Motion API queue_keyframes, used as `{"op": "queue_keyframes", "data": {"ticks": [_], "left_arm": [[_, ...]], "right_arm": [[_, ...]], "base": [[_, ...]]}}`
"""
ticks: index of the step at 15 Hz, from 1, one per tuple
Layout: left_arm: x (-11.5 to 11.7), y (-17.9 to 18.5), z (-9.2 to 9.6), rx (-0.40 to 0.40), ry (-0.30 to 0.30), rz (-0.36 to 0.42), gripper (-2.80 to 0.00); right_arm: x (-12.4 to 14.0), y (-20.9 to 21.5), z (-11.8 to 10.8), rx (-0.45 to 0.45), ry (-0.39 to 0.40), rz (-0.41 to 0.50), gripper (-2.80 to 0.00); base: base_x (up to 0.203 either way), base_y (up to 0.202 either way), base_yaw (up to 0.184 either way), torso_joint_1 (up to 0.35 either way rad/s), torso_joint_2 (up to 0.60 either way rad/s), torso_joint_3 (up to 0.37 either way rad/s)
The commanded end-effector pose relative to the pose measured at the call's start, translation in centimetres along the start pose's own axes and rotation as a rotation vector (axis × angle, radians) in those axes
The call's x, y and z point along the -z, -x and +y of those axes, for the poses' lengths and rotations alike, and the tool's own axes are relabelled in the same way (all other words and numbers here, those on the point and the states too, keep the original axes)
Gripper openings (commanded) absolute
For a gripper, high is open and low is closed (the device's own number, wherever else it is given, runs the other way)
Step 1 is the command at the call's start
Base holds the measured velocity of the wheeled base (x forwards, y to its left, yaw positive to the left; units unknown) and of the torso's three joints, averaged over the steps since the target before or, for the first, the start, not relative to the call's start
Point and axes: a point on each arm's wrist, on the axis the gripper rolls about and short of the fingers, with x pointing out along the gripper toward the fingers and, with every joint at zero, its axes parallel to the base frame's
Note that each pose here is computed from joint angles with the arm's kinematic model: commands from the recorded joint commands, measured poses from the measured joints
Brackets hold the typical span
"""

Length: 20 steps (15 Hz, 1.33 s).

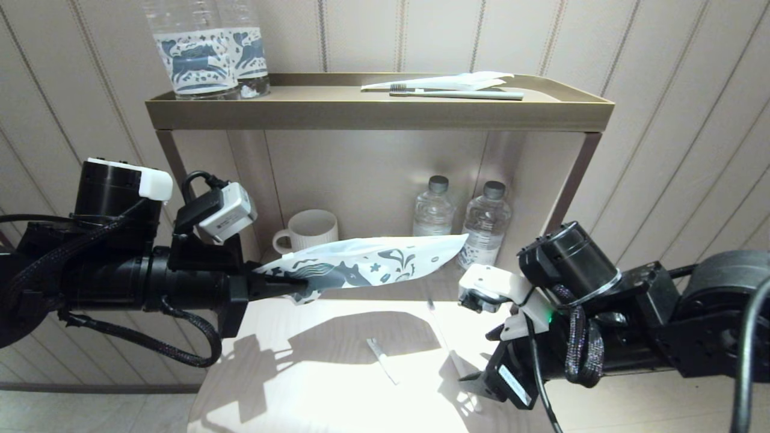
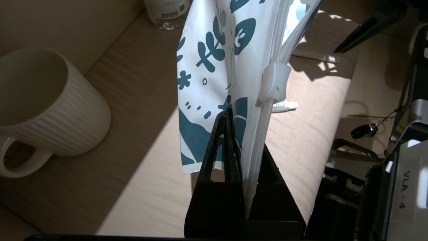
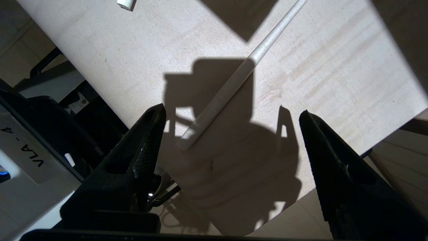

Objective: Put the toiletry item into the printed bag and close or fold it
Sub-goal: Pick up a toothbrush

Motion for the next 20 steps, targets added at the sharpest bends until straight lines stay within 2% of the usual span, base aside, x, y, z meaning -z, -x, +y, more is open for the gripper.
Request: {"op": "queue_keyframes", "data": {"ticks": [1, 4, 20], "left_arm": [[0.0, -0.1, 0.0, 0.005, -0.003, -0.001, -2.8], [0.1, -0.1, 0.0, 0.006, -0.001, 0.001, -2.8], [0.1, 0.0, 0.0, 0.005, -0.006, -0.001, -2.8]], "right_arm": [[0.1, -0.8, 0.2, -0.01, 0.005, 0.026, 0.0], [0.3, -1.9, 0.2, -0.016, 0.001, 0.06, 0.0], [0.3, -2.8, 0.1, -0.002, -0.002, 0.081, 0.0]], "base": [[0.0, 0.0, 0.0, 0.0, 0.0, 0.0], [0.0, 0.0, 0.0, 0.0, 0.0, 0.0], [0.0, 0.0, 0.0, 0.0, 0.0, 0.0]]}}
